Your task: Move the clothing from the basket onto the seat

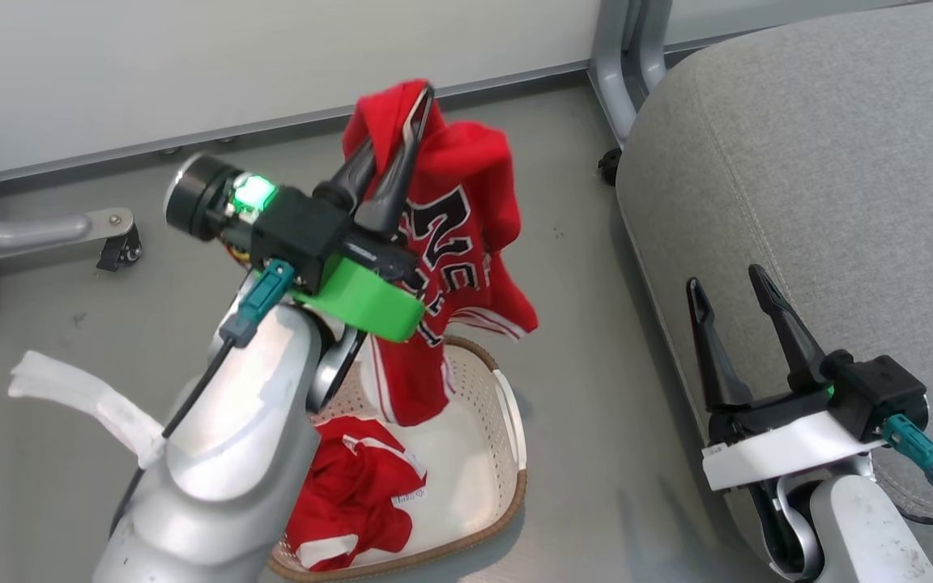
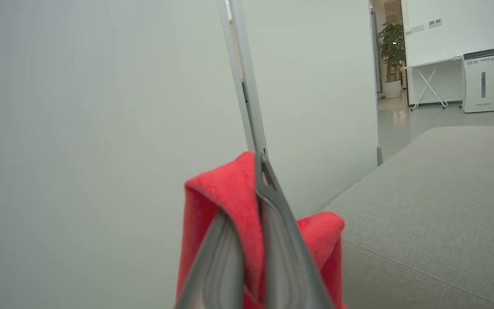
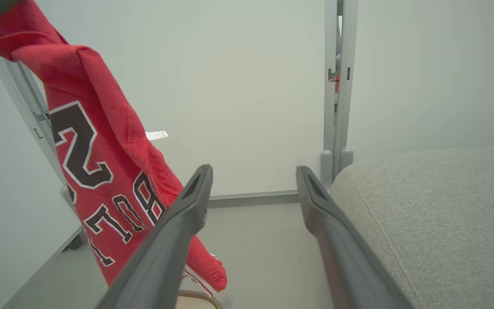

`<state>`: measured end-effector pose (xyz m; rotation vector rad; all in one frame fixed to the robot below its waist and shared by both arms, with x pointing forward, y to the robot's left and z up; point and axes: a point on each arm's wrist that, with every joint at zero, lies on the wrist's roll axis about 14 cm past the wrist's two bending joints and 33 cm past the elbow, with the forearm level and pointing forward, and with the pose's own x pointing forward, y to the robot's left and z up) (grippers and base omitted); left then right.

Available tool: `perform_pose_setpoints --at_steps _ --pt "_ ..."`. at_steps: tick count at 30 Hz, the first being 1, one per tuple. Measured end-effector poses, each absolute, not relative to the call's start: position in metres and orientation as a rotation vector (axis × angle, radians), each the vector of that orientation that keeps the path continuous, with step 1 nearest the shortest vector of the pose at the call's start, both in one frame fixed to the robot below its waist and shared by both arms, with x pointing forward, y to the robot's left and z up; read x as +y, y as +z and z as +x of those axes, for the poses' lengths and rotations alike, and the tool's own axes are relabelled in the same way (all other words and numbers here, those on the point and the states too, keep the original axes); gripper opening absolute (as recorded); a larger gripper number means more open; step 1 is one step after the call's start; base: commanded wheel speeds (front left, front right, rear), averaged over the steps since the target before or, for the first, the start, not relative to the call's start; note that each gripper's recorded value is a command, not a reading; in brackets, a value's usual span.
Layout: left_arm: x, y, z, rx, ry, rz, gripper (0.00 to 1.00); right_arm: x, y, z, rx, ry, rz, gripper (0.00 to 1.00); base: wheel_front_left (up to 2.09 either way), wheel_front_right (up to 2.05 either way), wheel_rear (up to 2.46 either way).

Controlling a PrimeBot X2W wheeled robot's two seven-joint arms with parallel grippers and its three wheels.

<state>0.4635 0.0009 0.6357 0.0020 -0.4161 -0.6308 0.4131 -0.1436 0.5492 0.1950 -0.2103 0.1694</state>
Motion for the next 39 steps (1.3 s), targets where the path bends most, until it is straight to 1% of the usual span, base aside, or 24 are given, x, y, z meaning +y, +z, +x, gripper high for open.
perform_pose_setpoints --at_steps 4,9,19,30,39 --pt "-0.010 0.670 0.461 -0.509 -0.660 0.007 0.00 -0.145 0.551 0.410 -0.214 0.166 0.196 1.00 0.00 0.00 0.00" --pt "-0.023 0.697 0.458 -0.582 -0.695 0.010 0.00 -0.147 0.550 0.408 -0.212 0.159 0.202 1.00 0.00 0.00 0.00" --pt "-0.040 0.709 0.449 -0.614 -0.744 -0.001 0.00 -0.146 0.559 0.404 -0.236 0.166 0.197 1.00 0.00 0.00 0.00" --pt "-0.044 0.707 0.445 -0.607 -0.756 -0.012 0.00 -0.099 0.600 0.406 -0.355 0.326 0.136 1.00 0.00 0.00 0.00" --pt "-0.046 0.701 0.446 -0.595 -0.763 -0.013 0.00 -0.077 0.614 0.423 -0.392 0.423 0.069 1.00 0.00 0.00 0.00"
